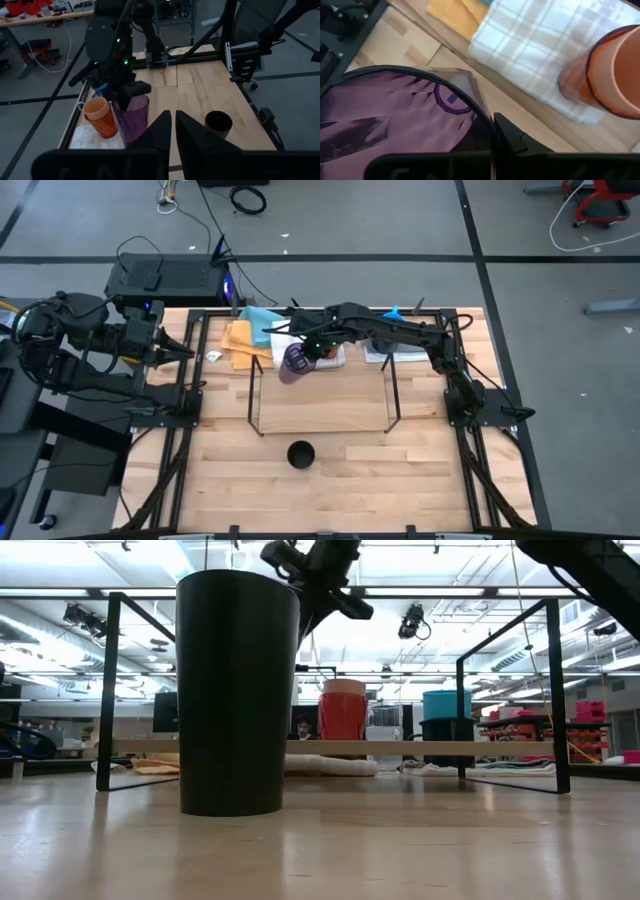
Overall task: Stack small to large cups/mugs on shelf
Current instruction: Put the purple glass on the shelf
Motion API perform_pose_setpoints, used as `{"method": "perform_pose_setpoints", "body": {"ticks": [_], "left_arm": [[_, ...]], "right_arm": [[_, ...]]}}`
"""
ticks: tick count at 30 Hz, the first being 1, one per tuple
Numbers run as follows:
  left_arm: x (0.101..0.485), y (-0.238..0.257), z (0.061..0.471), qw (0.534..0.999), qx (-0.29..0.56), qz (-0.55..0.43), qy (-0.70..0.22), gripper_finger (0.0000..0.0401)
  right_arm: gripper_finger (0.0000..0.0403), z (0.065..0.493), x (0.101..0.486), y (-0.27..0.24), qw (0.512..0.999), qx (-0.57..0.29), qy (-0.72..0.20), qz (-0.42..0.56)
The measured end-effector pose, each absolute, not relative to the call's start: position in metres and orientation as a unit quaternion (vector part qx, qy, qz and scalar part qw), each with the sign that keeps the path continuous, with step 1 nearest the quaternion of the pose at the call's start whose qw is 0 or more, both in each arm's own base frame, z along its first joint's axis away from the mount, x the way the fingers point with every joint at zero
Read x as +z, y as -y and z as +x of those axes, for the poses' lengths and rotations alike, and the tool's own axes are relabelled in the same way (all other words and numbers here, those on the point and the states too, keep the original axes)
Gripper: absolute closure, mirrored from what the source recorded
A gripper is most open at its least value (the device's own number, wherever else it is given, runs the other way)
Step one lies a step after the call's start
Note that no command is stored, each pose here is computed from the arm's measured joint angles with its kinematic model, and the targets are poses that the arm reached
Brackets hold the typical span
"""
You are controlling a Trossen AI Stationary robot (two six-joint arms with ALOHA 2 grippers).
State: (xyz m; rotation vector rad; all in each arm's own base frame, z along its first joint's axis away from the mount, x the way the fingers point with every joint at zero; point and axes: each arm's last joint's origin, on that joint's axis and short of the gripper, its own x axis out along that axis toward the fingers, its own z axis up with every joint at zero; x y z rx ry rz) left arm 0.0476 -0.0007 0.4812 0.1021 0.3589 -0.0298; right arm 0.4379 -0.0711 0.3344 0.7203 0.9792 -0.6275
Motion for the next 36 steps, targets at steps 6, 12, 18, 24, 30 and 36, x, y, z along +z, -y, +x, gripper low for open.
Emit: {"method": "perform_pose_setpoints", "body": {"ticks": [6,12,18,24,30,36], "left_arm": [[0.481,0.001,0.048,0.983,-0.015,0.051,-0.178,0.0368],[0.481,0.001,0.048,0.983,-0.015,0.05,-0.178,0.0373],[0.481,0.001,0.048,0.983,-0.015,0.05,-0.178,0.0365],[0.481,0.001,0.048,0.983,-0.015,0.05,-0.179,0.0369],[0.481,0.001,0.048,0.983,-0.015,0.049,-0.179,0.0377],[0.481,0.001,0.048,0.983,-0.015,0.049,-0.179,0.0375]], "right_arm": [[0.0398,0.441,0.32,0.071,0.755,-0.292,-0.484,0.332],[0.0398,0.44,0.314,0.072,0.745,-0.299,-0.497,0.329],[0.0398,0.44,0.307,0.071,0.739,-0.301,-0.508,0.325],[0.0377,0.444,0.309,0.072,0.754,-0.291,-0.492,0.324],[0.0356,0.444,0.309,0.071,0.755,-0.275,-0.497,0.326],[0.0352,0.446,0.309,0.071,0.763,-0.261,-0.496,0.323]]}}
